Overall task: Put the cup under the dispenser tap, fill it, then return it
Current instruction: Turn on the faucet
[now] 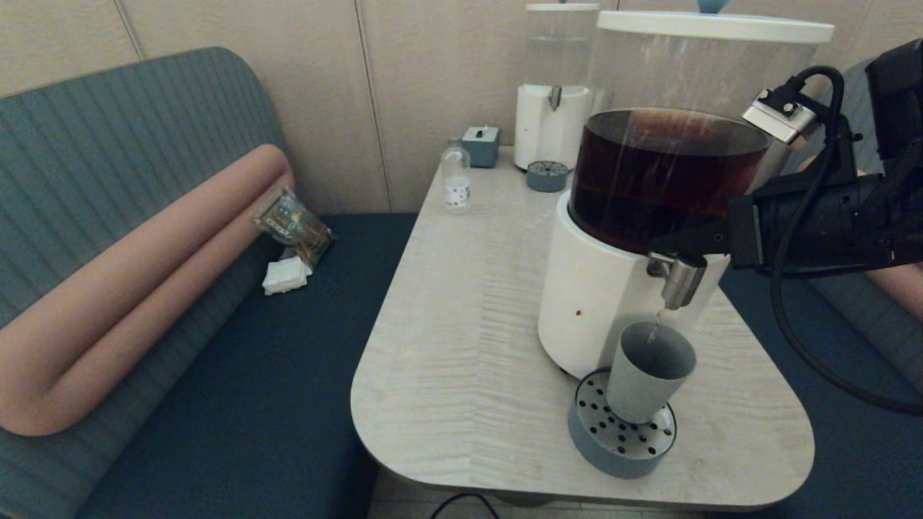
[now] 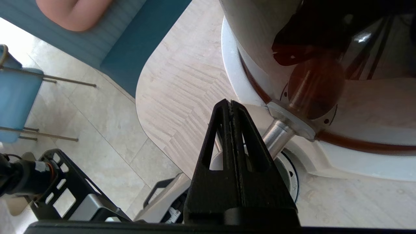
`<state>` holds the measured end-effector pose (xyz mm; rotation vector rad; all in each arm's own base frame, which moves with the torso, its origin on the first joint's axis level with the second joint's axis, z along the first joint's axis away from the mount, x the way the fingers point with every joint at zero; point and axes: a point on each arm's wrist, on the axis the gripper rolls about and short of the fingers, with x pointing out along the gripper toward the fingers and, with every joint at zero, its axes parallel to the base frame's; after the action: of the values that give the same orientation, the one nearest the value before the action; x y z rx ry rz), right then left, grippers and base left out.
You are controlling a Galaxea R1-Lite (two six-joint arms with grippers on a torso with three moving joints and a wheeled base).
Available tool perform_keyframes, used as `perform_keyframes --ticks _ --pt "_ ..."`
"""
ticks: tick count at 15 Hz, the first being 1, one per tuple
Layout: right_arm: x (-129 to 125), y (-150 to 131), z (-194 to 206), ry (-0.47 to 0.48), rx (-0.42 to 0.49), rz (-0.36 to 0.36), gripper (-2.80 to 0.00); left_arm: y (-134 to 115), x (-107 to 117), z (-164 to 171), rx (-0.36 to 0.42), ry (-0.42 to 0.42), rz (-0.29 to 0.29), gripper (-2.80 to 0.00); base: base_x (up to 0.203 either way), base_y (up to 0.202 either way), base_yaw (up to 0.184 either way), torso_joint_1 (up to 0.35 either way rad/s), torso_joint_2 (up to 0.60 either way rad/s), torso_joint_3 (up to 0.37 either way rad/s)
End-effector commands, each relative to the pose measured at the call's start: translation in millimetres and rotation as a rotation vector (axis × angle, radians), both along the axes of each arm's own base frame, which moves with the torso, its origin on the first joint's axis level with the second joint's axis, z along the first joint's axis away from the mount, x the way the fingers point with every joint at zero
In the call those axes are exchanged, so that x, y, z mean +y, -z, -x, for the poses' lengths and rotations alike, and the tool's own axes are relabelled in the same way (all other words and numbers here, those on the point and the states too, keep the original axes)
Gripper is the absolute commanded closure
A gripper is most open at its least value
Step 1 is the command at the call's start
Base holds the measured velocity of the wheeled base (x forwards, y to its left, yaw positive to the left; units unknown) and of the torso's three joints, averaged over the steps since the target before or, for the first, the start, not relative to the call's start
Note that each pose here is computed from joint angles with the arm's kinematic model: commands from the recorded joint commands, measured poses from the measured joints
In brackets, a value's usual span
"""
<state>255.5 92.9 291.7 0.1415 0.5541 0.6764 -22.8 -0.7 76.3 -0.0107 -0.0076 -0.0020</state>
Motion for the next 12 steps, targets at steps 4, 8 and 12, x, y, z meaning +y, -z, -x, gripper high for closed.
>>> perform_keyframes --ticks 4,8,12 --pt "0.3 4.4 -2.0 -0.005 0.013 0.011 0.0 0.4 0.0 -0.2 0.003 0.0 0.0 0.0 0.0 0.0 0.0 0.0 0.0 0.0" --pt "0.3 1.7 -2.3 -0.003 -0.014 0.003 0.0 0.4 0.0 -0.2 0.003 0.0 0.0 0.0 0.0 0.0 0.0 0.0 0.0 0.0" --pt "-6.1 -1.6 -0.6 0.023 -0.039 -0.006 0.0 0.4 0.0 -0.2 0.003 0.0 0.001 0.0 0.0 0.0 0.0 0.0 0.0 0.0"
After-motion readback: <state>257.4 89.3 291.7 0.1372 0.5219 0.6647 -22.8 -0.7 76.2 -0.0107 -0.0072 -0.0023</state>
